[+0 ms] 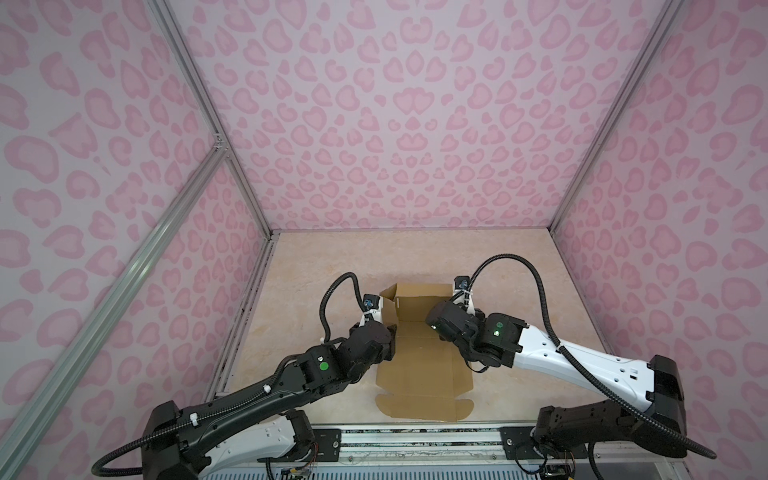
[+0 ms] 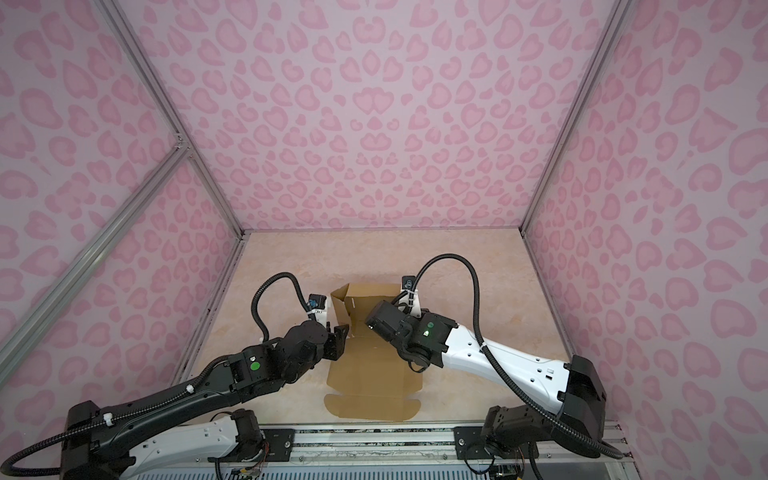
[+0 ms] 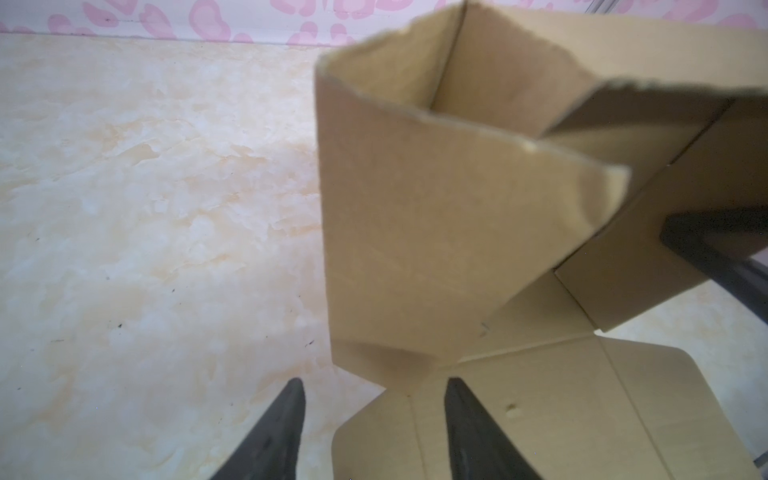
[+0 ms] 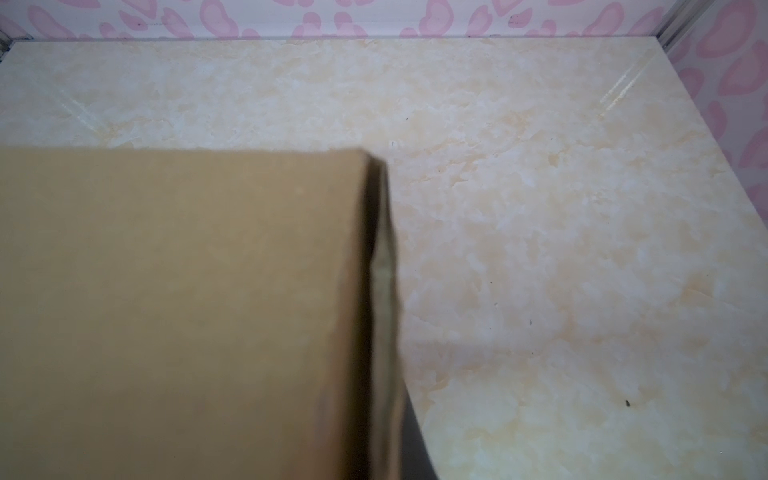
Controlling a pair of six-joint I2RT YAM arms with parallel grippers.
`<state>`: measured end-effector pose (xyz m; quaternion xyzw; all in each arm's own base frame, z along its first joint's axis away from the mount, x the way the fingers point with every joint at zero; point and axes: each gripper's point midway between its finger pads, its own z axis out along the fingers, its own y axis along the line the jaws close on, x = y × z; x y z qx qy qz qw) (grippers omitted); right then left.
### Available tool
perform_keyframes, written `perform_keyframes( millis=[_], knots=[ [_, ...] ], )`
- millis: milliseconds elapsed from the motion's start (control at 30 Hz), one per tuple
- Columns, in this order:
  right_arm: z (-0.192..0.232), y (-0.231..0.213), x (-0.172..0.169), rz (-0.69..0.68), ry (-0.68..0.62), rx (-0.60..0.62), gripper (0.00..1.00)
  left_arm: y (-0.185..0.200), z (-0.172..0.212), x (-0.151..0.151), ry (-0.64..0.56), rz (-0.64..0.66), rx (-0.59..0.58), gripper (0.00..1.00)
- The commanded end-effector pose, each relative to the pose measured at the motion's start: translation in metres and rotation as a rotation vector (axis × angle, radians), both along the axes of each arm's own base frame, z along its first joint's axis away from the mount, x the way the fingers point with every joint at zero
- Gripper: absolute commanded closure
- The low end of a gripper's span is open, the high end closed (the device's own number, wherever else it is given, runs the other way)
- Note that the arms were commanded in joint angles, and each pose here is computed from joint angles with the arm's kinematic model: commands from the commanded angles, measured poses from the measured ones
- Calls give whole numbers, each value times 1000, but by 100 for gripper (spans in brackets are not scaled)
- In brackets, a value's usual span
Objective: Fold the paper box
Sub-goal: 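Open the left gripper and draw it back toward the robot while the right holds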
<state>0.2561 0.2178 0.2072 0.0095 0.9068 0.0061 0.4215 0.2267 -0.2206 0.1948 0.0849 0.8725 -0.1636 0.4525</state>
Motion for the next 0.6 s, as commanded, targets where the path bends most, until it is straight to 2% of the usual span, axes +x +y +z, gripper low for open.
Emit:
perform_keyframes(
  millis=[0,200,367,467,567],
  knots=[
    [0,1,1,5,-8,2,100,-8,15,1,-70,-54,-54,44],
    [-2,0,1,6,-12,-6,100,-6,26,-9,-100,-124,-118,44],
    [-3,-5,2,6,-12,-22,100,9,38,-19,-124,-158,-86,43],
    [1,-7,2,15,-24,-21,100,26,48,-27,-142,-181,-39,35],
    [7,-13,2,31,-52,-11,100,44,56,-34,-177,-207,58,25]
  ],
)
